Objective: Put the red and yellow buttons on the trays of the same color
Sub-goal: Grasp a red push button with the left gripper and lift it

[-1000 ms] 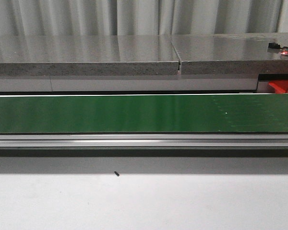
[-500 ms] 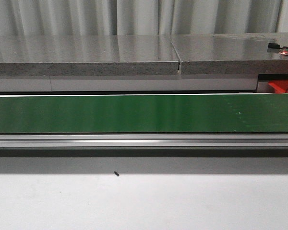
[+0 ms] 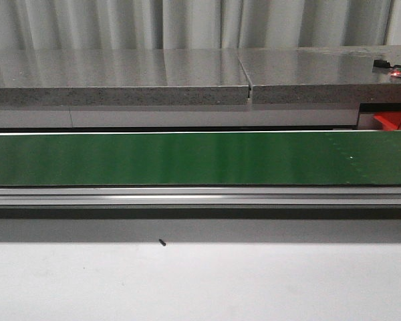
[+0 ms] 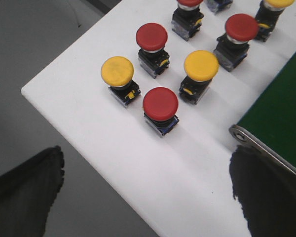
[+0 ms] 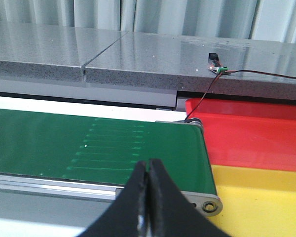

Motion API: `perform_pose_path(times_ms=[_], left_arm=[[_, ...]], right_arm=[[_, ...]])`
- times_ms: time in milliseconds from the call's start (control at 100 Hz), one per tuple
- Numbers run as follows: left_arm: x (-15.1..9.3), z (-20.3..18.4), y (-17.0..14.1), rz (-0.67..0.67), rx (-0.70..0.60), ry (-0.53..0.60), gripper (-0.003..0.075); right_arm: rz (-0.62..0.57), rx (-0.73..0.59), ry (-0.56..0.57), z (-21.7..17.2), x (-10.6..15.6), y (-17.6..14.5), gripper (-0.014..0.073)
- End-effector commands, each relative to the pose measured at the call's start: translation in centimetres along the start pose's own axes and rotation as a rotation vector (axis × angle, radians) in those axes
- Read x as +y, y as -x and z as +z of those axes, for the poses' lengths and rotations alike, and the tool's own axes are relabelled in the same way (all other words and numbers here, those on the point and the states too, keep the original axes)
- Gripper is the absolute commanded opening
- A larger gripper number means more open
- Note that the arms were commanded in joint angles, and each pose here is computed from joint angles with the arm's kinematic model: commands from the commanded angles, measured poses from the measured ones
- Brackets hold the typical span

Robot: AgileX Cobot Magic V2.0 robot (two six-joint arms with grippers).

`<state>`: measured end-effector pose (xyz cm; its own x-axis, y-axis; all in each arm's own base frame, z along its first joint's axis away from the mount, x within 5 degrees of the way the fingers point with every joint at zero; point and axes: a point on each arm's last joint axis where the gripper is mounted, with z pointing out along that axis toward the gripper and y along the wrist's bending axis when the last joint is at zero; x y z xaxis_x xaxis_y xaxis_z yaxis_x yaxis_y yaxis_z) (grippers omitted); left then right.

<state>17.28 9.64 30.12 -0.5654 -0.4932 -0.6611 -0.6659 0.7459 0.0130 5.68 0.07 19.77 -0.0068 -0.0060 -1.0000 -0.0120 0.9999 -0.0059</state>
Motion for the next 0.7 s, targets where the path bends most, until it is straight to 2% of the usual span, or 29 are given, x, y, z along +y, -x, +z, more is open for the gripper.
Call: perform_pose_path(times_ms=[0,310,470,690], left_arm=[[-0.3,0.9,1.7,0.002,-0.064,-0.013,0.0659],[-1.9,7.2,2.6,0.059,0.08,0.013,0.0659],[-2.6,9.3,3.6,0.09,0.117,0.02,0.0659],[-3.1,11.6,3.4,0.105,0.174,0.028,0.0659]], right_arm=[[-0.009,-0.111,-0.007,-0.3,0.0,1.3,-0.0068],[-0.009,-0.111,-0.007,-0.3,0.0,1.3,-0.0068],[-0.009,-0.111,-0.007,-0.3,0.0,1.3,-0.0068],[-0.009,-0.111,-0.007,-0.3,0.0,1.3,-0.0068]])
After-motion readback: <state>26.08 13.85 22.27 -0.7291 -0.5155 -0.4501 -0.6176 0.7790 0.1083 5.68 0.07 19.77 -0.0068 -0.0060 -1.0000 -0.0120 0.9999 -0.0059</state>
